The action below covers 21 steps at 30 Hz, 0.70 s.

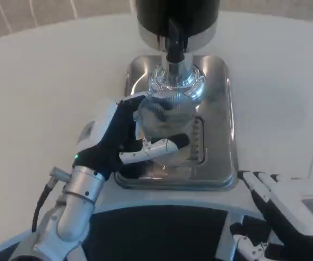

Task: Grasp the cup under the faucet to collect the drink, then remove the cup.

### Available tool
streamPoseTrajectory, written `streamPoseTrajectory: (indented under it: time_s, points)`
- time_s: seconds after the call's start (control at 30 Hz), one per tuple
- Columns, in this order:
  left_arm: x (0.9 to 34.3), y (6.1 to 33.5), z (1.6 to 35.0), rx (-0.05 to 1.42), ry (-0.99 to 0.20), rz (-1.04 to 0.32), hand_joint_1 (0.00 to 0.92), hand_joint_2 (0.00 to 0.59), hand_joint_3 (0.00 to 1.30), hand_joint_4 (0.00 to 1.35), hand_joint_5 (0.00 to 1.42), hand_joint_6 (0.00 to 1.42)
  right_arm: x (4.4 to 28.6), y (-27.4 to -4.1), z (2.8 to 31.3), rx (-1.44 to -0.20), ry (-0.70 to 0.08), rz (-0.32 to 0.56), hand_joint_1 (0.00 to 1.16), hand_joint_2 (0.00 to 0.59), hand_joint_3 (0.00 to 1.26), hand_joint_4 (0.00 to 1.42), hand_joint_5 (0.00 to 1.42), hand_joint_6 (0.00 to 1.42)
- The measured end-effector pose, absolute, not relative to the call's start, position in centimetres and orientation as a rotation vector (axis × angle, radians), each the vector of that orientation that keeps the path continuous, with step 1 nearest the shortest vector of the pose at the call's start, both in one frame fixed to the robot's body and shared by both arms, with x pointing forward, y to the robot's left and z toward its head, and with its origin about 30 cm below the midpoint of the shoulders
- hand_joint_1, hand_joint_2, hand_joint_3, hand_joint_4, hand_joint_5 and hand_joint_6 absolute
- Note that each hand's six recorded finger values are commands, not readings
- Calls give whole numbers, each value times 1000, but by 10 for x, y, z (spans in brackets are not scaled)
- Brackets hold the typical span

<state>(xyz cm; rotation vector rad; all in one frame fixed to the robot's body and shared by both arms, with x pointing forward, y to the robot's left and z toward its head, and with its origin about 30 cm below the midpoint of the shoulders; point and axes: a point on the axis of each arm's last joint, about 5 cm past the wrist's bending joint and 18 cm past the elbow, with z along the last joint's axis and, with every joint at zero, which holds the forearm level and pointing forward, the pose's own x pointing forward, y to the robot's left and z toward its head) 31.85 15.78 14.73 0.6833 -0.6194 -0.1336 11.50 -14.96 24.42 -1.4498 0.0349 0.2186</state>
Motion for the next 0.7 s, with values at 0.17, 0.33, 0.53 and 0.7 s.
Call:
streamPoseTrajectory:
  time_s: [0.17,0.33,0.53,0.7]
  points:
    - [321,154,148,676,-610,-111,540,74,1021,1236,1402,1421,115,-150,243,-1447,44,220,173,507,0,0,0,0]
    - [326,149,152,672,-602,-87,541,74,1021,1236,1402,1424,116,-151,243,-1445,50,225,166,510,0,0,0,0]
    - [328,146,152,677,-579,-80,476,19,922,1032,1290,1379,117,-152,242,-1438,63,225,159,511,0,0,0,0]
    - [329,146,152,673,-578,-80,334,34,718,616,1035,1283,117,-153,243,-1432,71,221,154,508,0,0,0,0]
